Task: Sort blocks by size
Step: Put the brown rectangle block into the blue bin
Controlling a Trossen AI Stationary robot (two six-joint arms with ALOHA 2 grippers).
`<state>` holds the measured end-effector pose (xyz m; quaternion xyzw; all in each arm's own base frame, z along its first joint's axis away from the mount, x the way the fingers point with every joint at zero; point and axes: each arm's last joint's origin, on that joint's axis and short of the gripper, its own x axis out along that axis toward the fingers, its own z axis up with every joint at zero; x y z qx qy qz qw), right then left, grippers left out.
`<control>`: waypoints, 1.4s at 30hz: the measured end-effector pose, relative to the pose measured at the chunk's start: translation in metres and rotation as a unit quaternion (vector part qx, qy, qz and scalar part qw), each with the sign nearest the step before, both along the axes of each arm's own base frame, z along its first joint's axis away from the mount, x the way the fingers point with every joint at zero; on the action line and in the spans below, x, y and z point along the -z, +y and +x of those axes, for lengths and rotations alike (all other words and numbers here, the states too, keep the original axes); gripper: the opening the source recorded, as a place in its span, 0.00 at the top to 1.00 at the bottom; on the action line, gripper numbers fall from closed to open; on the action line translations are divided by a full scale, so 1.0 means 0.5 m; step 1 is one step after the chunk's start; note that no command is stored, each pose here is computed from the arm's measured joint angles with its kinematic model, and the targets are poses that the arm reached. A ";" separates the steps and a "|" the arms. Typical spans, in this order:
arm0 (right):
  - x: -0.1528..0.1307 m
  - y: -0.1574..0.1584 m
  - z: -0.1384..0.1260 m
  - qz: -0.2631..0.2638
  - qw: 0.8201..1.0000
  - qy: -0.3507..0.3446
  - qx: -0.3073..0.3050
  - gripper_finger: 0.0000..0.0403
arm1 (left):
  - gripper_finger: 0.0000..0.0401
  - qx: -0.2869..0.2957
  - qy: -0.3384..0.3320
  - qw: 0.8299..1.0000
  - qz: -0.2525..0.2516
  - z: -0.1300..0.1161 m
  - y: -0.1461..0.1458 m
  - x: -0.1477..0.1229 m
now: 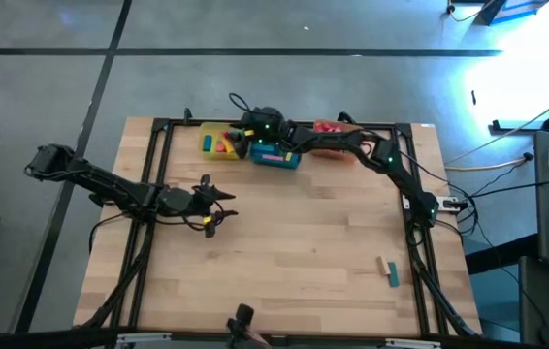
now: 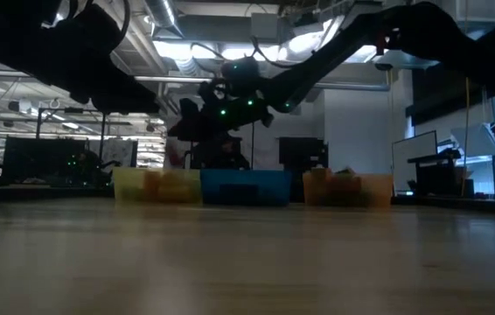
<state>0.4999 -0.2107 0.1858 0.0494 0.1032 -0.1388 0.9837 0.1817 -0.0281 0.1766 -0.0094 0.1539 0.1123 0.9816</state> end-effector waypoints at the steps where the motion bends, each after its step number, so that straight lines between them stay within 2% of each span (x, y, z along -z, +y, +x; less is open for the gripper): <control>1: -0.001 -0.001 0.001 0.000 1.000 0.000 0.007 0.52 | 0.51 0.002 0.000 1.000 0.000 0.000 -0.001 0.000; 6: 0.004 -0.004 -0.001 0.012 0.999 0.005 0.040 0.45 | 0.51 0.002 0.000 1.000 -0.001 0.000 -0.002 0.000; 10: -0.009 -0.002 -0.006 0.019 0.999 0.013 0.030 0.43 | 0.51 0.003 0.001 1.000 0.002 0.000 -0.002 0.000; 15: -0.102 0.022 -0.049 0.039 0.996 0.081 -0.006 0.42 | 0.51 0.003 0.002 1.000 0.002 0.000 -0.002 0.000; 18: -0.157 0.052 -0.098 0.067 0.985 0.159 -0.016 0.42 | 0.51 0.003 0.002 1.000 0.003 0.000 -0.002 0.000; 22: -0.221 0.108 -0.176 0.115 0.956 0.268 -0.014 0.42 | 0.51 0.003 0.002 1.000 0.003 0.000 -0.001 0.000; 28: -0.273 0.242 -0.259 0.200 0.897 0.394 0.003 0.42 | 0.51 0.003 0.003 1.000 0.003 -0.001 -0.001 0.001; 33: -0.283 0.360 -0.306 0.196 0.847 0.491 0.056 0.42 | 0.51 0.003 0.004 1.000 0.003 -0.001 -0.001 0.001; 37: -0.278 0.446 -0.335 0.221 0.801 0.546 0.105 0.42 | 0.51 0.003 0.004 1.000 0.002 -0.001 -0.001 0.001; 42: -0.264 0.551 -0.363 0.244 0.774 0.562 0.160 0.42 | 0.51 0.001 0.004 1.000 -0.001 -0.001 -0.001 0.001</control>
